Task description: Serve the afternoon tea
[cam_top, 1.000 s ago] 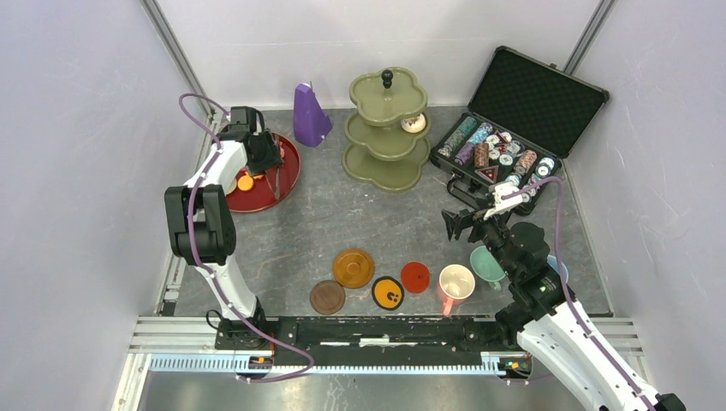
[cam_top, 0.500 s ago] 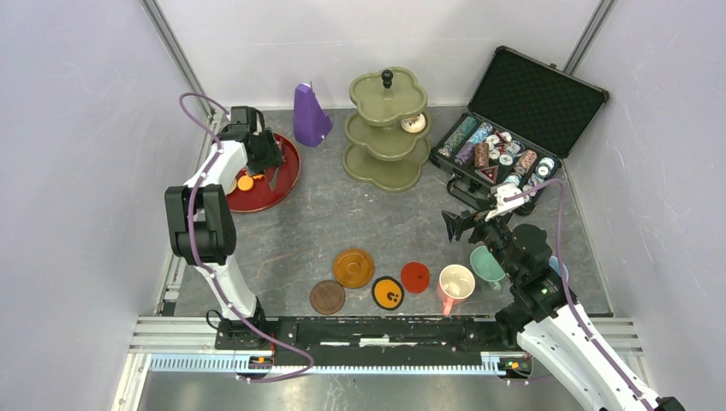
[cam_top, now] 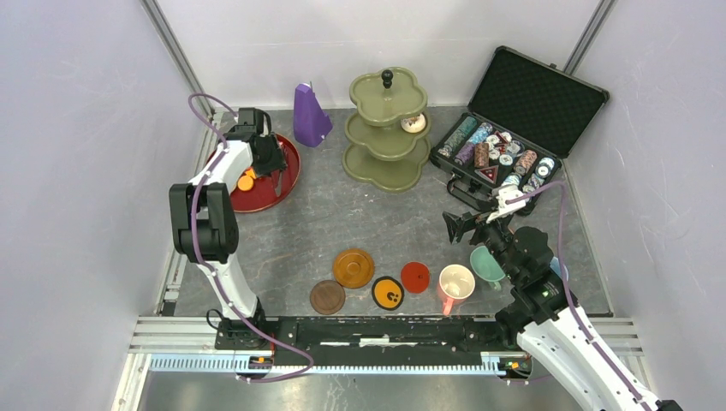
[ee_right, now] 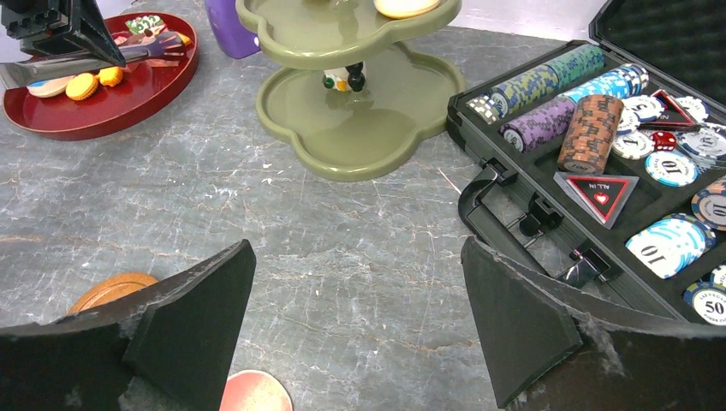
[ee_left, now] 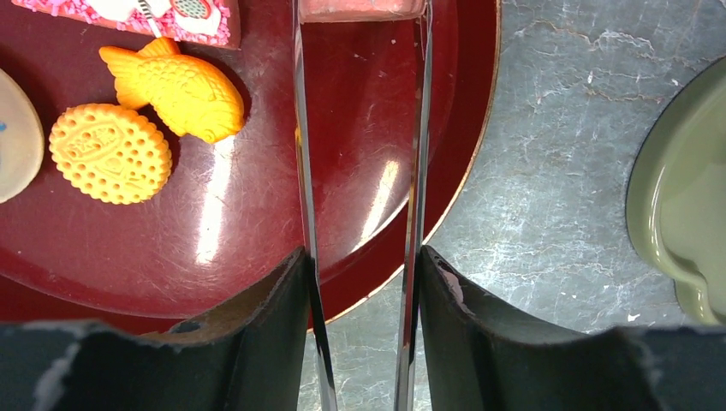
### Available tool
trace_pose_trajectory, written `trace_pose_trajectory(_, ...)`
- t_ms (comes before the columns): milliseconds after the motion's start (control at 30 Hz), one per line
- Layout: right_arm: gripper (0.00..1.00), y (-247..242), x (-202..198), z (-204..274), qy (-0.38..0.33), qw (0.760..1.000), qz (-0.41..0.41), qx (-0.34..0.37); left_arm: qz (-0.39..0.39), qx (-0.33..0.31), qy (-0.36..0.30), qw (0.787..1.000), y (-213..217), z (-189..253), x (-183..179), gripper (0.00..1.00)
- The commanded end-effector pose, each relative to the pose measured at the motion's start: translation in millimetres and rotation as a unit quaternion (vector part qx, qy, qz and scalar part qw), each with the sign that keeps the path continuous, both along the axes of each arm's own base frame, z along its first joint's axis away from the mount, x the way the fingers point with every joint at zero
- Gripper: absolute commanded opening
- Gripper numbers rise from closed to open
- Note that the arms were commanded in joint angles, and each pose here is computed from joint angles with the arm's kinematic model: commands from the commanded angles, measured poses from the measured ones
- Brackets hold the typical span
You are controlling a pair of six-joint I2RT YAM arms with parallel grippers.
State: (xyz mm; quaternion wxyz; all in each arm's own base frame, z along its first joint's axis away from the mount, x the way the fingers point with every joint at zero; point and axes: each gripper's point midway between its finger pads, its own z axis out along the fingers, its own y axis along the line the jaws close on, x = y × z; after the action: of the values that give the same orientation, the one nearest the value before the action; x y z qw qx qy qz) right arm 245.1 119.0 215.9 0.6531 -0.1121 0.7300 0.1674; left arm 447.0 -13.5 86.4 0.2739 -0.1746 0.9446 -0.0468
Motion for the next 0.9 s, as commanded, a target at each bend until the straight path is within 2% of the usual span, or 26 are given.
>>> trace_pose_trajectory(0,0.98,-3,1,10,-0.015,1.0,-0.007,0.01,-0.01,0.03,-0.029,0.999,8,20,8,0.5)
trace_pose_trajectory(267,0.98,-4,0,15,-0.02,1.0,-0.008,0.009,-0.023,0.034,-0.058,0.997,-3,49,-12,0.48)
trace_pose_trajectory(500,0.98,-2,1,14,-0.021,1.0,-0.005,0.008,-0.066,0.016,-0.072,0.995,-31,80,-46,0.49)
trace_pose_trajectory(633,0.98,-1,1,14,-0.022,1.0,-0.003,0.01,-0.106,-0.005,-0.079,0.991,-61,83,-77,0.5)
trace_pose_trajectory(867,0.98,2,4,14,-0.022,1.0,0.003,0.009,-0.173,-0.055,-0.114,0.977,-138,91,-121,0.5)
